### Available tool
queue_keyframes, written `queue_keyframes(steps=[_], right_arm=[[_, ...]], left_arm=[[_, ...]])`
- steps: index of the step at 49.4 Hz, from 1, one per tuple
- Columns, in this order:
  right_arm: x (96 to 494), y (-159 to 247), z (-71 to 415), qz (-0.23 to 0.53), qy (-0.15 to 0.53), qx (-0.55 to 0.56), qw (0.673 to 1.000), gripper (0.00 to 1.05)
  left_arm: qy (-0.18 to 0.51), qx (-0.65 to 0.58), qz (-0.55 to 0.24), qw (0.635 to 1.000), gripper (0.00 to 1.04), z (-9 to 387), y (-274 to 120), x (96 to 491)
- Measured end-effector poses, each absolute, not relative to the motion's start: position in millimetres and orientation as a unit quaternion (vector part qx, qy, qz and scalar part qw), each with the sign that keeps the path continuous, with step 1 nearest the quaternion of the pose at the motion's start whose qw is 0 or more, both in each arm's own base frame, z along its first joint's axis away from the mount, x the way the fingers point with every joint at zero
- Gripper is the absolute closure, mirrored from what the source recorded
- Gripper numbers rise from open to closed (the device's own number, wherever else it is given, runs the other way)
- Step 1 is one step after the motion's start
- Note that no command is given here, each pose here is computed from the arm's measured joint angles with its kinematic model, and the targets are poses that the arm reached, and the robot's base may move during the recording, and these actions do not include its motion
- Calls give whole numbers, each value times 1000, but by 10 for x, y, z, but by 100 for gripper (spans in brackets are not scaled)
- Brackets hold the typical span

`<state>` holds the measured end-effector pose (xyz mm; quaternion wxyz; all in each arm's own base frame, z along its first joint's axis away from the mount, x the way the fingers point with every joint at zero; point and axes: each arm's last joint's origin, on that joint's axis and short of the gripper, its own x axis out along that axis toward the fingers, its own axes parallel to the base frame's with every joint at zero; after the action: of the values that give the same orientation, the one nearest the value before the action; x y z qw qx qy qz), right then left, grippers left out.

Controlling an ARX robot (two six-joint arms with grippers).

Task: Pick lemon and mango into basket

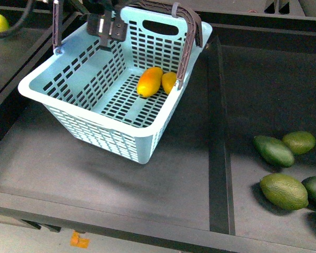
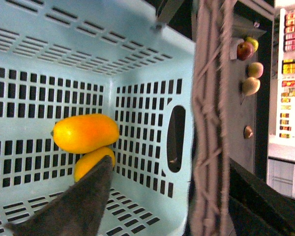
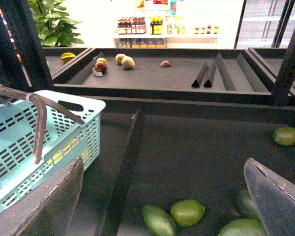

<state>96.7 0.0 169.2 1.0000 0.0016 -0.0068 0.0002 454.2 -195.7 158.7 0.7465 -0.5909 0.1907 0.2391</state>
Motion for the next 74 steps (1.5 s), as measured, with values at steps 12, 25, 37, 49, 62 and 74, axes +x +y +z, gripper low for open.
queue_keyframes(steps=[12, 25, 37, 49, 62, 74], right_arm=[[967, 0, 1692, 0, -7, 2, 1000, 9], [967, -1, 1692, -1, -7, 2, 1000, 9], [967, 0, 1692, -1, -7, 1, 1000, 9], [967, 0, 1692, 0, -7, 2, 1000, 9], [967, 0, 1692, 0, -7, 2, 1000, 9], [967, 0, 1692, 0, -7, 1, 1000, 9]], left_arm=[[159, -578, 287, 747, 8, 1937, -1584, 4162], [114, -353, 32, 928, 38, 1825, -1206, 3660], [-7, -44, -1, 999, 86, 1881, -578, 2851], [3, -9, -2, 1000, 101, 1747, -278, 2261], [9, -7, -3, 1000, 101, 1614, -140, 1871], [6, -6, -2, 1000, 101, 1634, -7, 1566]])
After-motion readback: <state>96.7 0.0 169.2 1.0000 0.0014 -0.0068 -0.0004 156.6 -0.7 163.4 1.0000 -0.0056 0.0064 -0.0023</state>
